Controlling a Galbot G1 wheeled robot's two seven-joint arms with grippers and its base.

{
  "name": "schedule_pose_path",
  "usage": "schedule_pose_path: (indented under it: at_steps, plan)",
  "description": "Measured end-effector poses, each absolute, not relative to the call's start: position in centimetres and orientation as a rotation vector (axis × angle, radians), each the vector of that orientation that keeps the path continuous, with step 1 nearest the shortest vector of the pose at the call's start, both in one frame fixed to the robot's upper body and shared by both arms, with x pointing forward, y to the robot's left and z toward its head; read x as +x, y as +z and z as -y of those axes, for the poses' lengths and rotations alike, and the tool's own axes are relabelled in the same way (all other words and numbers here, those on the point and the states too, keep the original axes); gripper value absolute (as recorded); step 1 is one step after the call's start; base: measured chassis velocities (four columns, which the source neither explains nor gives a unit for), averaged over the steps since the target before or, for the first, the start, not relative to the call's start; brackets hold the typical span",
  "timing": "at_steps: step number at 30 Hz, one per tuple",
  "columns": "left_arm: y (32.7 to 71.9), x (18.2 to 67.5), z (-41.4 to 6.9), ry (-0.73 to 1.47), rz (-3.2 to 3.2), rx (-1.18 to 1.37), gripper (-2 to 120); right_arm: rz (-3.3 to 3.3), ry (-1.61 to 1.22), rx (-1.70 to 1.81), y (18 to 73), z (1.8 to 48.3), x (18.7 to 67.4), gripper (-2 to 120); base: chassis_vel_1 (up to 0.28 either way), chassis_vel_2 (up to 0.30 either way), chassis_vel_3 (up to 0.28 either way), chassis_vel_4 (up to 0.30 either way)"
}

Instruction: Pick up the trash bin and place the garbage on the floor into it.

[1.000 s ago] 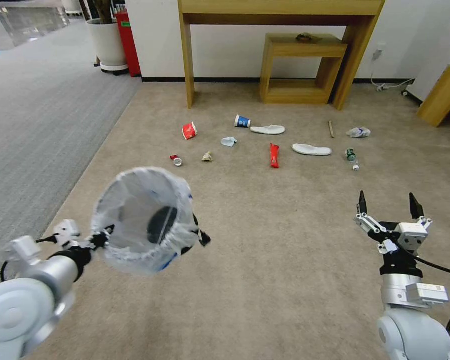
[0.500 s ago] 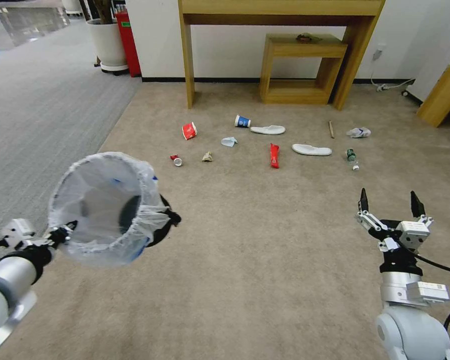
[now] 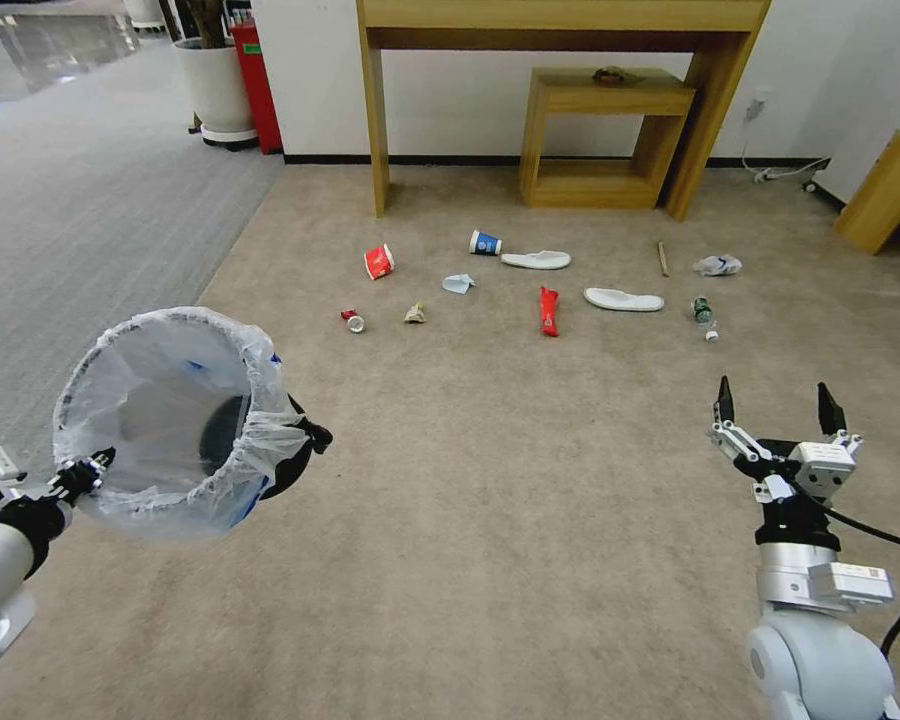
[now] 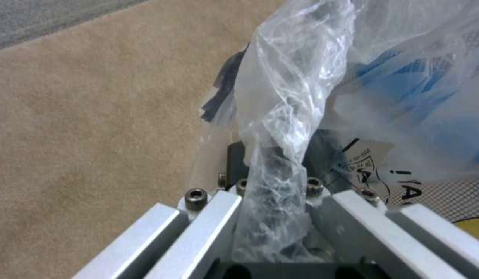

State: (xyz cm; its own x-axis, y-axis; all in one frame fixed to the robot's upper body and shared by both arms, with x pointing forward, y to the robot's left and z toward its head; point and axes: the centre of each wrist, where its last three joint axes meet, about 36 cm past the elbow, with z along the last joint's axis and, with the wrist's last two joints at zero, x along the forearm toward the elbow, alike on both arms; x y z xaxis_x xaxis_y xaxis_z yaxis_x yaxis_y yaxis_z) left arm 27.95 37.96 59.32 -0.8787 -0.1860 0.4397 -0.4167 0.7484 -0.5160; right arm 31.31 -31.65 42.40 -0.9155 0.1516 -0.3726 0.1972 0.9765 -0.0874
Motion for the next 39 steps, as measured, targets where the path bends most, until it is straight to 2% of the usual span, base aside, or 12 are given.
schedule_pose_path:
  at_steps: [16,39]
  plan:
    - [58.6,28.6,-38.1,0.883,2.565,0.461,0,-2.743,-0.171,0.242,42.6,31.4,31.4,100,-0.005,0.007,0.007,-0.007]
    - [58.3,29.3,-38.3,0.888,2.562,0.439,0,-2.743,-0.17,0.246,42.6,31.5,31.7,100,-0.099,0.106,0.104,-0.102]
